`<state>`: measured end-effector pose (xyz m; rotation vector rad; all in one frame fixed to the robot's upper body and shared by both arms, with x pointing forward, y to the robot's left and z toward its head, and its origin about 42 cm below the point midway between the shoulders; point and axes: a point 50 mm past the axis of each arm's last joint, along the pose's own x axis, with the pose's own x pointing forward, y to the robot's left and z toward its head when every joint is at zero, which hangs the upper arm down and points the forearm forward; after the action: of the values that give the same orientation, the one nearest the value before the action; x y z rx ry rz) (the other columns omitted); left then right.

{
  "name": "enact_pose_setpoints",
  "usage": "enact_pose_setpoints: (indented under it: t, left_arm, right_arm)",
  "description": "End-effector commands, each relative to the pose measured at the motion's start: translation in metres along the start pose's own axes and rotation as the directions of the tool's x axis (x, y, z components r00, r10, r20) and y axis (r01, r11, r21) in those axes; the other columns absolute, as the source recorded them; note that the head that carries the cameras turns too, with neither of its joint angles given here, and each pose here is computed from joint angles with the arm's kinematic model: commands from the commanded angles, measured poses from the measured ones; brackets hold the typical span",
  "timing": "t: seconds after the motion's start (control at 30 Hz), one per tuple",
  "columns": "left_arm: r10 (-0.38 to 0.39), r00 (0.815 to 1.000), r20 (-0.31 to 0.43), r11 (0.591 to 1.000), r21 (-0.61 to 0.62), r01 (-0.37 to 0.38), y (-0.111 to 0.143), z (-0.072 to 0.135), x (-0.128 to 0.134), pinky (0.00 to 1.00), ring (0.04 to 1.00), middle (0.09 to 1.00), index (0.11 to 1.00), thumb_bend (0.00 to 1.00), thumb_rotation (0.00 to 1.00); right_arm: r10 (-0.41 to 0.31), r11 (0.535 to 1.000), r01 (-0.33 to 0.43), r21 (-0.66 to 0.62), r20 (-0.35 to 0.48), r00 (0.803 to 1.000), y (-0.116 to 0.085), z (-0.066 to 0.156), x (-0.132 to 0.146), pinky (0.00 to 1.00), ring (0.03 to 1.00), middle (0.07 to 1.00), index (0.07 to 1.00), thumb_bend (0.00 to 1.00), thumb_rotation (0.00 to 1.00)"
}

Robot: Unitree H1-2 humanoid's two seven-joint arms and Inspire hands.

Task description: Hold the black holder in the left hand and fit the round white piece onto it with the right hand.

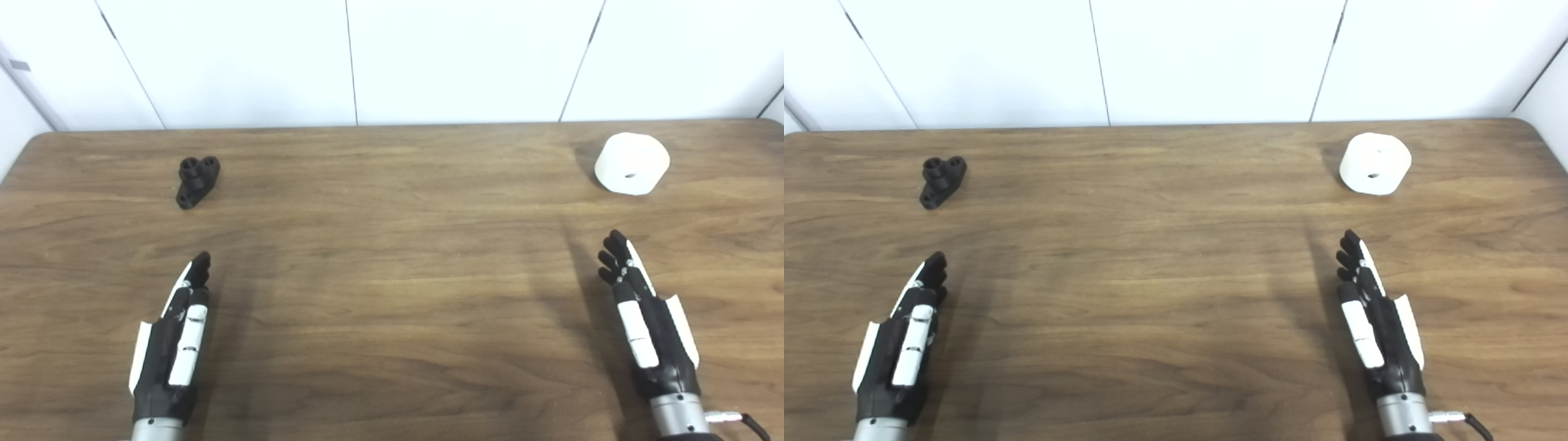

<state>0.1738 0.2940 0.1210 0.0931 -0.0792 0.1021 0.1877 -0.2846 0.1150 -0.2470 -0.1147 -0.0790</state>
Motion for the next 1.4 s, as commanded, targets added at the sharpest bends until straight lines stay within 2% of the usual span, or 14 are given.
enact_pose_setpoints:
  t: [0.0, 0.27, 0.53, 0.8, 0.9, 1.0, 1.23, 1.37]
  left_arm:
    - [-0.001, 1.000, 0.025, 1.000, -0.003, 0.001, -0.001, 0.004, 0.003, 1.00, 0.991, 0.968, 0.936, 0.44, 0.79]
    - [-0.009, 1.000, 0.016, 1.000, 0.001, 0.009, -0.007, 0.001, 0.001, 1.00, 0.996, 0.970, 0.934, 0.39, 0.82]
    - [-0.015, 1.000, 0.009, 1.000, 0.021, 0.015, -0.017, -0.010, -0.003, 1.00, 0.985, 0.964, 0.927, 0.38, 0.77]
    - [-0.022, 1.000, 0.009, 0.999, 0.044, 0.022, -0.024, -0.020, -0.002, 1.00, 0.986, 0.962, 0.921, 0.37, 0.75]
    - [-0.025, 1.000, 0.014, 0.999, 0.043, 0.025, -0.025, -0.023, -0.002, 0.99, 0.978, 0.961, 0.924, 0.37, 0.74]
    - [-0.029, 1.000, 0.012, 0.999, 0.039, 0.029, -0.028, -0.025, -0.001, 0.99, 0.978, 0.962, 0.923, 0.38, 0.73]
    - [-0.028, 1.000, 0.008, 0.999, 0.043, 0.028, -0.031, -0.028, 0.001, 0.98, 0.975, 0.955, 0.914, 0.40, 0.71]
    - [-0.025, 1.000, 0.010, 0.999, 0.040, 0.025, -0.031, -0.029, 0.000, 0.96, 0.967, 0.949, 0.908, 0.39, 0.69]
  right_arm:
    - [-0.012, 1.000, 0.013, 0.002, -0.031, 0.999, 0.002, -0.008, -0.006, 0.91, 0.937, 0.960, 0.964, 0.54, 0.97]
    - [-0.014, 1.000, 0.015, 0.027, -0.035, 0.999, -0.001, -0.012, -0.007, 0.96, 0.951, 0.963, 0.968, 0.55, 0.97]
    - [-0.006, 0.999, 0.007, 0.033, -0.040, 0.999, -0.008, -0.021, -0.006, 1.00, 0.968, 0.975, 0.984, 0.50, 0.99]
    - [-0.002, 0.999, 0.004, 0.053, -0.035, 0.999, -0.009, -0.031, -0.004, 1.00, 0.968, 0.977, 0.988, 0.45, 1.00]
    - [-0.008, 0.999, 0.010, 0.045, -0.038, 0.999, -0.009, -0.031, -0.003, 1.00, 0.973, 0.977, 0.986, 0.46, 1.00]
    - [-0.016, 1.000, 0.017, 0.019, -0.040, 0.999, -0.010, -0.032, -0.002, 0.95, 0.948, 0.950, 0.960, 0.48, 1.00]
    - [-0.022, 1.000, 0.022, 0.006, -0.057, 0.998, -0.011, -0.036, 0.000, 0.99, 0.953, 0.944, 0.957, 0.54, 1.00]
    - [-0.023, 1.000, 0.023, -0.001, -0.059, 0.998, -0.012, -0.037, -0.001, 0.99, 0.950, 0.952, 0.955, 0.53, 1.00]
